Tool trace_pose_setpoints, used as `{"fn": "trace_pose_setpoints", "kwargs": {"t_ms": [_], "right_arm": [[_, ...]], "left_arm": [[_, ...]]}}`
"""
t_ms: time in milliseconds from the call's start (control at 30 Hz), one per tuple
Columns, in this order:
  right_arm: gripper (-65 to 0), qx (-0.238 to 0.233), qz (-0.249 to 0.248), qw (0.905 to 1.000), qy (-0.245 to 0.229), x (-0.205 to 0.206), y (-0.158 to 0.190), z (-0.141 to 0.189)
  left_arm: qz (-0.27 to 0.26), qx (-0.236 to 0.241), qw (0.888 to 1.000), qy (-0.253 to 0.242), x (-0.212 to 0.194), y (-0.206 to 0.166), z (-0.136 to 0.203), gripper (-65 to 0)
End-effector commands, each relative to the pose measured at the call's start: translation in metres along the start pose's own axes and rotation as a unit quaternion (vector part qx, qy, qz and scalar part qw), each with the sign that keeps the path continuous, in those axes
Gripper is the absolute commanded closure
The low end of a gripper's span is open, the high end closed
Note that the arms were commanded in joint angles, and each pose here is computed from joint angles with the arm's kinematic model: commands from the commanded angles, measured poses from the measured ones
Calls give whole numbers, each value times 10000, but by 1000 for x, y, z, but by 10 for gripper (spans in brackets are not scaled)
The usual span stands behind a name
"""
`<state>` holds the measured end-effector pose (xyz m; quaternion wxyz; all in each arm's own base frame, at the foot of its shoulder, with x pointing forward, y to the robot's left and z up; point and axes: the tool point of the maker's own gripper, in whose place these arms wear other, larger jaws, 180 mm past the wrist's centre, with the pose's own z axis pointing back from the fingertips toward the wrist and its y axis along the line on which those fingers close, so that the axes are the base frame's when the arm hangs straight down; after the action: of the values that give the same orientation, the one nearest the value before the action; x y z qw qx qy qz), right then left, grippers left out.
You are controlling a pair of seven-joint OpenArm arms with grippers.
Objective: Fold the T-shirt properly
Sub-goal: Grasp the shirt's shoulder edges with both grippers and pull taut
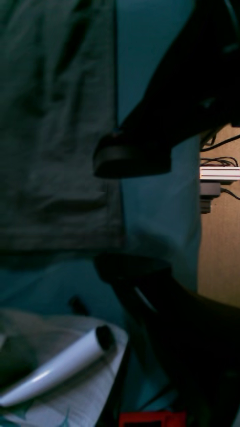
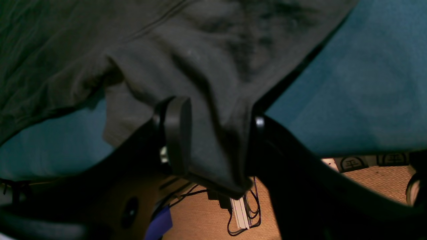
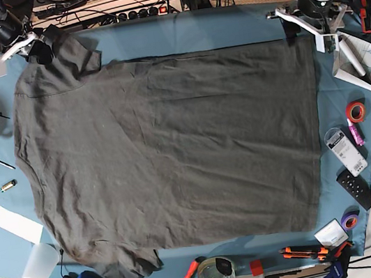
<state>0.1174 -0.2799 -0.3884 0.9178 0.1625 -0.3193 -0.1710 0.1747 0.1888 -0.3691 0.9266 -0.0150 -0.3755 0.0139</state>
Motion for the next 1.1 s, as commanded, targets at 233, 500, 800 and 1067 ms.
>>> {"fn": "trace_pose_setpoints", "kwargs": {"t_ms": [233,500,800,1067], "right_arm": [[-239,-145,90,9992,372,-13,-6,4],[-239,-144,94,9990,416,-14,-6,4],[-239,-144,96,9989,436,-15,-6,4],[-112,-143,100,9993,336,-11,-5,4]], "left_arm": [[-251,733,9970,-45,4,30,-9,-344],[384,425,9966,593,-19,19,-36,-344],[764,-12,9942,753,-27,-10,-40,-314],[957,203,9915,856,-32,-3,-39,0]]}}
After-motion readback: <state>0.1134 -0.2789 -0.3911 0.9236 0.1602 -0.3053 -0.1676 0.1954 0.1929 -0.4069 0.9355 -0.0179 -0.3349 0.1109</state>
